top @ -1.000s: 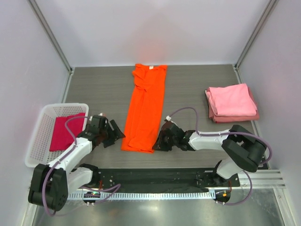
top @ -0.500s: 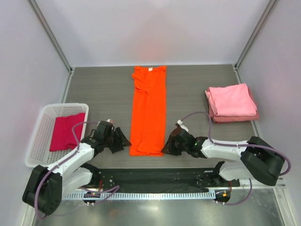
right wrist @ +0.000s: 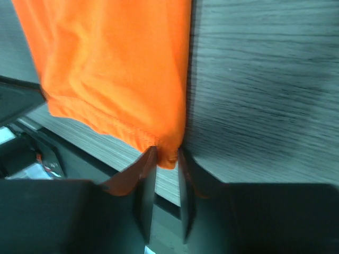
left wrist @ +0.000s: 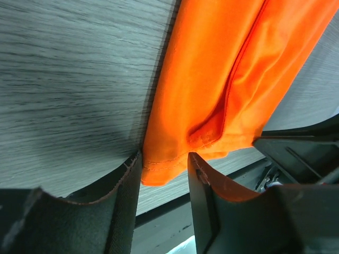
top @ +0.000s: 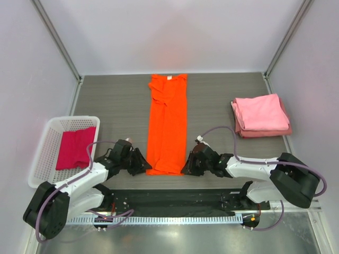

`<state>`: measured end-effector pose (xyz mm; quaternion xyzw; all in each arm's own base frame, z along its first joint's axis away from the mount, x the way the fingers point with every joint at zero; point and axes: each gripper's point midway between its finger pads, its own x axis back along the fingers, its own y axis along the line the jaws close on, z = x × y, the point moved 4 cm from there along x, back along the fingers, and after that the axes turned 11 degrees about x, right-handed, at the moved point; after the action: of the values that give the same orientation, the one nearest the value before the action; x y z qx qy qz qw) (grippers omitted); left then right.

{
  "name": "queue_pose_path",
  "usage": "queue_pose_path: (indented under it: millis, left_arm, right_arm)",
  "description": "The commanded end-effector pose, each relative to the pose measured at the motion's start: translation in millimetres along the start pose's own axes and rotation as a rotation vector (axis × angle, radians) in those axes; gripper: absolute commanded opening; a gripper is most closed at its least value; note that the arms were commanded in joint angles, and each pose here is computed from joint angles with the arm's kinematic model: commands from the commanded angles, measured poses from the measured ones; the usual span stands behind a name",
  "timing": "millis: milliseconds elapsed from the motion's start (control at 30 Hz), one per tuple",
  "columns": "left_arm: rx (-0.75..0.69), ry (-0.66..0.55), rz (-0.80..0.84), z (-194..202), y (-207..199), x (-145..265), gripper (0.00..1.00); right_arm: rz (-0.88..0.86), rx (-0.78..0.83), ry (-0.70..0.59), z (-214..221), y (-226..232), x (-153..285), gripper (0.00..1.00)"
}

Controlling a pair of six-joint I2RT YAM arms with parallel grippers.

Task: Fold and stack the t-shirts
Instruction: Fold the tshirt

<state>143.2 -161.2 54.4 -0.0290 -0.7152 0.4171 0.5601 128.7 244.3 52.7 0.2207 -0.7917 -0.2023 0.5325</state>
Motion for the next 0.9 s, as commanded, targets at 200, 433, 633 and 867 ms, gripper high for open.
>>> queue_pose_path:
  millis: [200,433,633,867]
  left_arm:
    - [0.032,0.073,-0.093,16.8,32.4,-7.6,0.36]
    - [0.032,0.047,-0.152,18.1,52.2,-7.0,0.28]
    - [0.02,0.042,-0.079,14.8,35.4,-6.5,0.01]
    - [0.021,0.123,0.043,22.0,-0.9,11.6,0.0]
  right_arm:
    - [0.019,0.017,0.044,14.2,-11.1,-0.4,0.01]
    - [0.02,0.016,0.031,16.7,-15.9,6.0,0.01]
    - [0.015,0.016,0.019,16.5,-16.3,11.8,0.01]
    - [-0.011,0.041,-0.038,0.8,-0.3,31.5,0.01]
